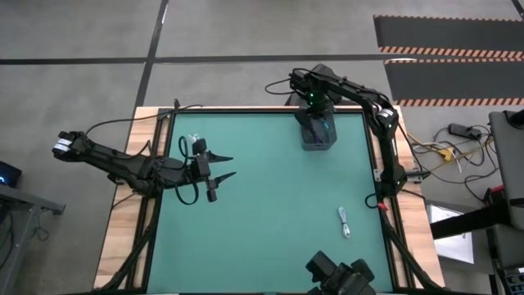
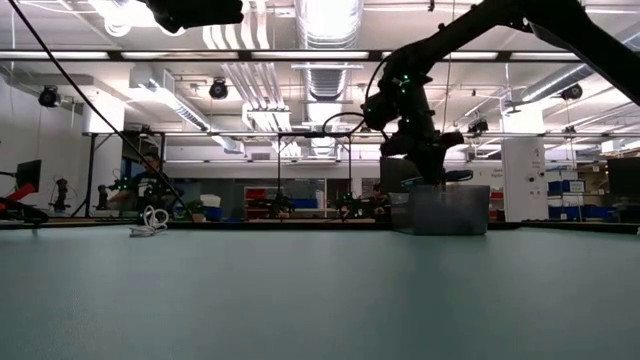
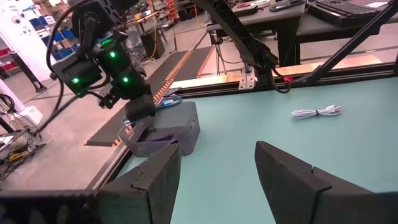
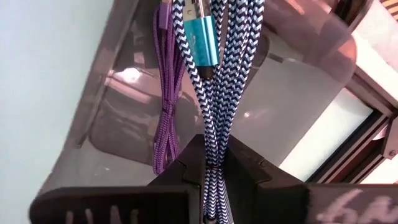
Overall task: Pick and place USB-C Cables
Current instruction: Put the blue charger cable into the black bin
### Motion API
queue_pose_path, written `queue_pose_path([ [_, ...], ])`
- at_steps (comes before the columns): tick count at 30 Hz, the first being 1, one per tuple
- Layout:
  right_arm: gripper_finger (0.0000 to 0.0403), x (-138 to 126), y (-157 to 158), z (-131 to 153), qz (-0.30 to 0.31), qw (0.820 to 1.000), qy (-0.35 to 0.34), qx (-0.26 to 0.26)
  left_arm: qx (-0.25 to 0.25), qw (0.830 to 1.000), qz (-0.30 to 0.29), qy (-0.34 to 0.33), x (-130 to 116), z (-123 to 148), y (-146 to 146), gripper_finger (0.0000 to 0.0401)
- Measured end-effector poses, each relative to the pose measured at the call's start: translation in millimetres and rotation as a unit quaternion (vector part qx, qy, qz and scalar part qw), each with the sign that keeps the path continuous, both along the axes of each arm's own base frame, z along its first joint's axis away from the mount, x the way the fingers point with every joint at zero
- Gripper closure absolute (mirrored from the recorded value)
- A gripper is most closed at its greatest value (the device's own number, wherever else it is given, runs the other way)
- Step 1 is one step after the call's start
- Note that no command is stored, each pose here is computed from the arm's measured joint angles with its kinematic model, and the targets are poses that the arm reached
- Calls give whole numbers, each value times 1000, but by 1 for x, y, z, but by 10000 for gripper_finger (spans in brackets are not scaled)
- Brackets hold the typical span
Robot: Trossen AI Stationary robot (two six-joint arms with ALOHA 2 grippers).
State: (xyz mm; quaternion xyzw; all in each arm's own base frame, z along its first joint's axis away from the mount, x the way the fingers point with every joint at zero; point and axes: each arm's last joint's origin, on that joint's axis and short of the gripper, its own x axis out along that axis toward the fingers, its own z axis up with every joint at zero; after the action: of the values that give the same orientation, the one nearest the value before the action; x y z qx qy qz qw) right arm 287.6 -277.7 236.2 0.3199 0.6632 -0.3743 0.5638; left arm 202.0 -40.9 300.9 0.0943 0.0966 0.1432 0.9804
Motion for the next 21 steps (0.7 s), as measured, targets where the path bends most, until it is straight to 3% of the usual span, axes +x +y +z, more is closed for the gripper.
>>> queue_pose_path([
  [21,375,2,-2,-13,3,1000,-9,-11,0,1000,0,0,0,0,0,212],
])
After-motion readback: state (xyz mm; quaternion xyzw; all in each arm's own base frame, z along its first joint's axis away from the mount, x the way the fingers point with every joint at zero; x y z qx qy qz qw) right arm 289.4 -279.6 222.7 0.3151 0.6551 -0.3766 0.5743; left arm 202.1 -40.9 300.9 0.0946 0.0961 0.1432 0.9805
